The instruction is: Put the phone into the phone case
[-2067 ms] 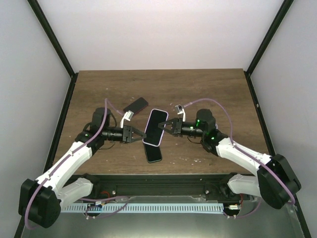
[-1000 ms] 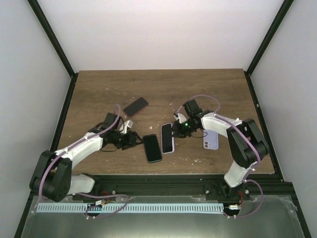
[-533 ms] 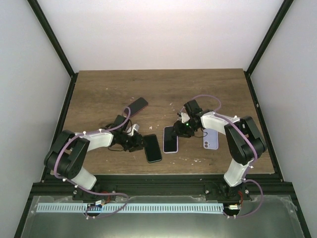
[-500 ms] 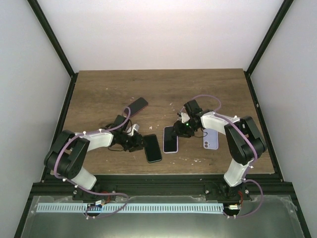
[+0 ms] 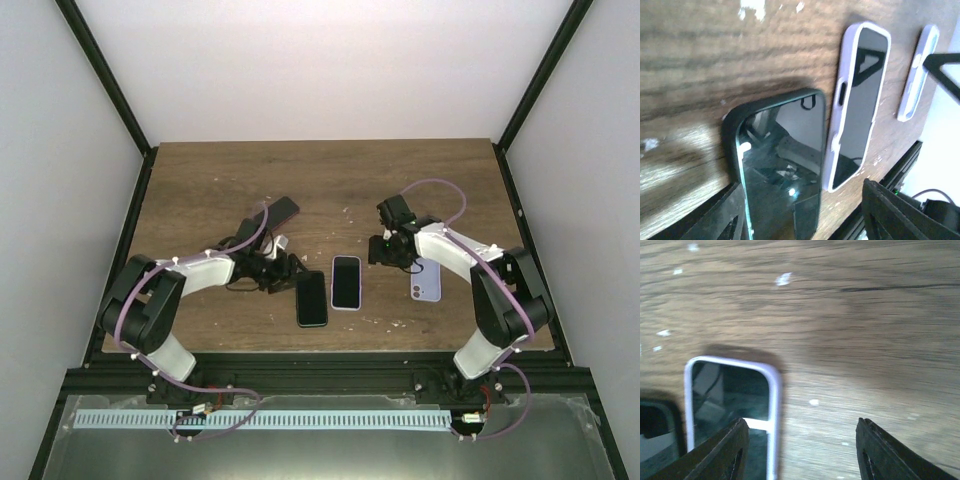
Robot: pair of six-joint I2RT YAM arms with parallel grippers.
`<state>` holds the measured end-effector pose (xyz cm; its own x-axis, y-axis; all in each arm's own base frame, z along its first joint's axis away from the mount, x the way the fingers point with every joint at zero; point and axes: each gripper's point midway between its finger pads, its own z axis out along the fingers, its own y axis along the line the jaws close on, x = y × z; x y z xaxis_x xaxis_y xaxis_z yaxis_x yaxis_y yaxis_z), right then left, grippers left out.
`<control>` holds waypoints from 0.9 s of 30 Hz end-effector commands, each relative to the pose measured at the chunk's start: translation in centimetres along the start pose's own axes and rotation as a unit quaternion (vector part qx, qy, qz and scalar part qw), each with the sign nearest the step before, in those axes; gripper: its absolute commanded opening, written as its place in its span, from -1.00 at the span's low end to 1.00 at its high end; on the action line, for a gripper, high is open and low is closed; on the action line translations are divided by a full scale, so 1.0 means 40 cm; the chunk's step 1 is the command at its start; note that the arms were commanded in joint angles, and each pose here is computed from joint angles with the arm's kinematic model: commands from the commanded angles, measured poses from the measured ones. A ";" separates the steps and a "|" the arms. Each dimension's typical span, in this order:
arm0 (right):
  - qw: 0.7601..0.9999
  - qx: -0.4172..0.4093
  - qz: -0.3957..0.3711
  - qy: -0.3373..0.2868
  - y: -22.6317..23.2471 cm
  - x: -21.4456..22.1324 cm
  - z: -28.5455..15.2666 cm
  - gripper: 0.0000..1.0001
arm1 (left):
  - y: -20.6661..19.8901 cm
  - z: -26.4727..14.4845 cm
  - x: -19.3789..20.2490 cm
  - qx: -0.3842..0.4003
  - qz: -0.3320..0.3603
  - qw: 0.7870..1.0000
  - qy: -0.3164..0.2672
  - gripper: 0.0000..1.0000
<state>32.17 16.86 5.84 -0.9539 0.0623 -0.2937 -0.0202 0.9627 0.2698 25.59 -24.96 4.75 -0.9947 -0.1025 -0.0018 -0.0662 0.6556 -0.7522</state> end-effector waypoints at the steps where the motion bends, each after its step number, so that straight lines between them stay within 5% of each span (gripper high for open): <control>1: 0.991 0.125 0.020 -0.030 -0.117 -0.026 -0.039 0.12 | -0.040 -0.046 -0.055 -0.014 0.030 0.999 -0.031 0.42; 7: 0.984 0.167 0.038 -0.044 -0.183 -0.032 -0.060 0.08 | -0.032 -0.137 -0.168 -0.083 0.058 0.991 -0.085 1.00; 17: 0.986 0.156 0.051 -0.033 -0.221 -0.033 -0.040 0.07 | 0.006 -0.267 -0.427 -0.249 0.100 0.948 -0.169 1.00; 27: 0.986 0.156 0.061 -0.019 -0.244 -0.005 -0.014 0.15 | 0.095 -0.248 -0.599 -0.203 0.089 0.961 -0.166 0.97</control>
<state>32.39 7.78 4.26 -0.9337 0.1730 -0.3135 0.1788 0.9838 0.0105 46.93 -12.85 8.81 -0.9148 -0.1727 -0.3651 -0.0334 0.9332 -0.3578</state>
